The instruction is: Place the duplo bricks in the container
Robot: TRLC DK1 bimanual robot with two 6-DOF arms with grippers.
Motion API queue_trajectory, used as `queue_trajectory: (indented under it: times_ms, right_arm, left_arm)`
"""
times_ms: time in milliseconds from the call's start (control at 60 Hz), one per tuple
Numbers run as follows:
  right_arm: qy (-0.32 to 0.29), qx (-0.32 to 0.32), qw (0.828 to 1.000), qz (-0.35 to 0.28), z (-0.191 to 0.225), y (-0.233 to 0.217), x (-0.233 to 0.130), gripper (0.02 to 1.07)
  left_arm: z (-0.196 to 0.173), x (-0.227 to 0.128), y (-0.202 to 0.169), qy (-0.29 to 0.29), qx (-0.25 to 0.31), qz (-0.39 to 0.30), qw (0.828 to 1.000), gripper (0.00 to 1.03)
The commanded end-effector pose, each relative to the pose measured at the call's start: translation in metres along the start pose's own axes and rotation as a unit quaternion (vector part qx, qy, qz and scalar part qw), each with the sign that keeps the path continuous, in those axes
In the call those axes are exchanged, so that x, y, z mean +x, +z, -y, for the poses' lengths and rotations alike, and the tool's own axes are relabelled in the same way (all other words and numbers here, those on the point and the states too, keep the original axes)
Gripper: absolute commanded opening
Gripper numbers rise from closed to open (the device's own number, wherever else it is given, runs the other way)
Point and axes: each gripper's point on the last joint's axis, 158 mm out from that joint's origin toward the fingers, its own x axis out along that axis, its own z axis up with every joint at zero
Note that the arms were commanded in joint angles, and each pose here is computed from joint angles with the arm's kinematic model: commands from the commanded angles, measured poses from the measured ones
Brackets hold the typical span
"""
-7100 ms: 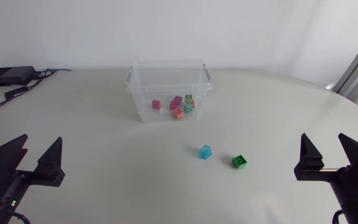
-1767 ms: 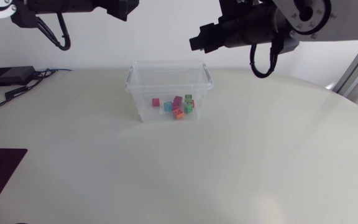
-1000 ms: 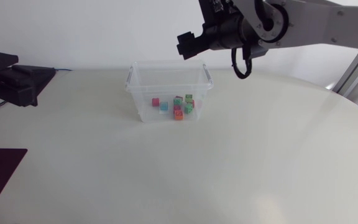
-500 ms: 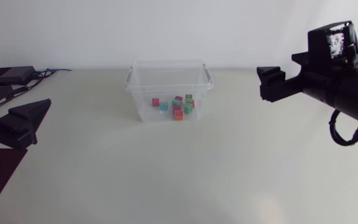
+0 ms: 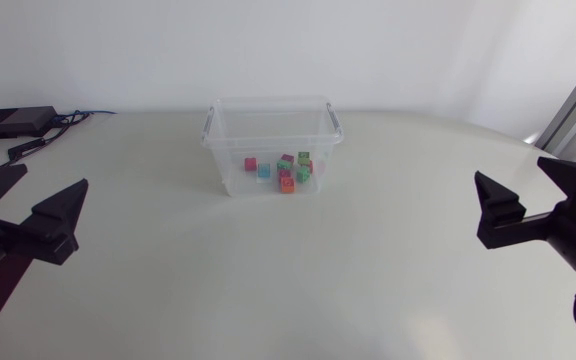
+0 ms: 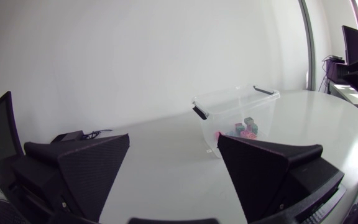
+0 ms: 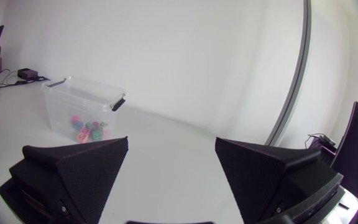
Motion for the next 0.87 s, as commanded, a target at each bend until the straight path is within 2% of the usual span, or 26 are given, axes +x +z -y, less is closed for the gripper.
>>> queue_trajectory:
  times_ms: [0, 650, 850]
  right_arm:
    - [-0.005, 0.019, 1.0, 0.005, 0.002, -0.011, -0.002, 1.03]
    - [-0.016, 0.123, 0.991, 0.042, 0.002, -0.078, -0.014, 1.03]
    - [-0.017, 0.129, 0.991, 0.045, 0.002, -0.082, -0.014, 1.03]
  left_arm:
    - [-0.003, 0.0, -0.013, 0.012, -0.023, 0.002, 1.0, 0.99]
    - [-0.002, 0.0, -0.079, 0.042, -0.104, 0.042, 0.993, 0.99]
    - [-0.001, 0.001, -0.083, 0.044, -0.109, 0.045, 0.992, 0.99]
